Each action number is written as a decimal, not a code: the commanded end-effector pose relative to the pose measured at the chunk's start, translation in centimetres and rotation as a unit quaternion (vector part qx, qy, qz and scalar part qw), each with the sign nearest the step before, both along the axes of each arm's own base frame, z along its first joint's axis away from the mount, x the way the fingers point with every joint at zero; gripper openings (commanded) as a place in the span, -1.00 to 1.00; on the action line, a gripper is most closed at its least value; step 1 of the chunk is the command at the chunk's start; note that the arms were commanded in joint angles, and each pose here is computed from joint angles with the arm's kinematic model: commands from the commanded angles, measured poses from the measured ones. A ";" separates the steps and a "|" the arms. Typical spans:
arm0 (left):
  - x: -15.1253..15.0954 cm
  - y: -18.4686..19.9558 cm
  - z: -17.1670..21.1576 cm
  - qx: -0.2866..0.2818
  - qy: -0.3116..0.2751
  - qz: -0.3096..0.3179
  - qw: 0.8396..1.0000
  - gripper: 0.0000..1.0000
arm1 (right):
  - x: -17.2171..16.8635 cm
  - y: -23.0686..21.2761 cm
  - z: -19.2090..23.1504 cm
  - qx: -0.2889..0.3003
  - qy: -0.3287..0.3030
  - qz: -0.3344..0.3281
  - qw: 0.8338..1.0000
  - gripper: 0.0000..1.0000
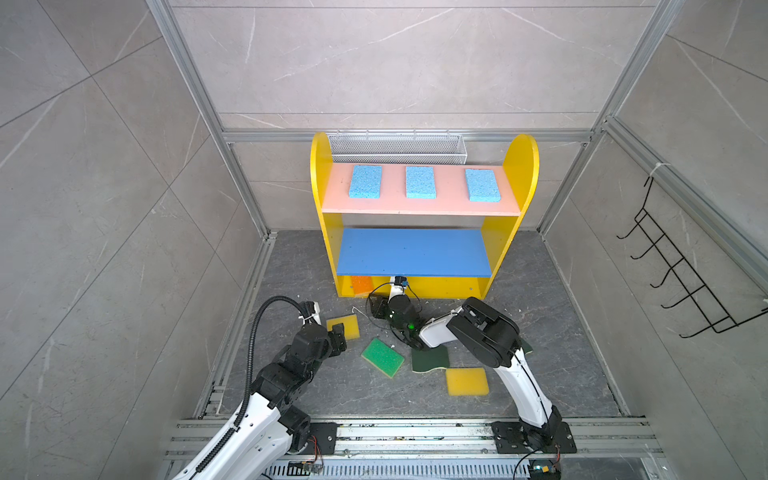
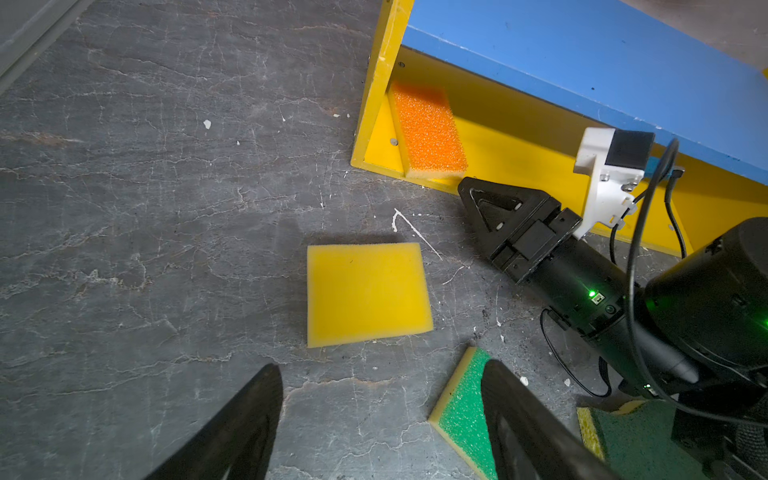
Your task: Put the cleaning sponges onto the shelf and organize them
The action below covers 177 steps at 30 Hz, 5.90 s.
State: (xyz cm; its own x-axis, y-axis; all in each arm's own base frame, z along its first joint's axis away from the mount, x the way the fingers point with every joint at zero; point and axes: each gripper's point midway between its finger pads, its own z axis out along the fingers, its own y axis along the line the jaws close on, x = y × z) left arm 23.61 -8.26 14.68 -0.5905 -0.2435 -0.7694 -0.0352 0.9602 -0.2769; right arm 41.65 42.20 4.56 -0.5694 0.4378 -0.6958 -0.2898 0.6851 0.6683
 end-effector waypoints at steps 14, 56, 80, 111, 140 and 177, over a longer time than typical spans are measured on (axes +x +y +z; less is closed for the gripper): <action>0.4 0.1 -0.2 -0.011 -0.016 0.011 1.000 0.56 | 1.3 -1.4 1.5 0.041 -0.037 -0.029 0.998 -0.17; 1.4 -0.8 -1.7 -0.052 -0.039 0.016 0.998 0.31 | -1.3 1.9 3.0 -0.055 -0.060 0.023 0.996 -0.58; 0.5 1.3 1.2 -0.046 -0.075 0.045 0.995 0.29 | -1.4 5.0 -0.5 -0.103 -0.026 0.018 0.994 -0.69; -0.2 2.3 1.3 -0.046 -0.087 0.059 0.993 0.30 | 0.2 7.5 -1.5 -0.104 0.012 -0.010 0.994 -0.69; -0.6 2.8 1.0 -0.044 -0.087 0.064 0.993 0.28 | 0.1 5.8 0.9 -0.094 -0.021 -0.016 0.995 -0.71; -1.1 3.4 0.7 -0.041 -0.095 0.070 0.992 0.27 | 2.5 5.9 0.7 -0.015 0.003 -0.080 0.997 -0.70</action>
State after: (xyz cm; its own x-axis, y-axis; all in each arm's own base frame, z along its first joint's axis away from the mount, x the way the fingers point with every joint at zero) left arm 22.42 -5.22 15.19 -0.4089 -0.3856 -0.8271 -0.0999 0.9198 -0.3794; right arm 42.61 48.01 3.81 -0.5393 0.4492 -0.7123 -0.1657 0.7727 0.6127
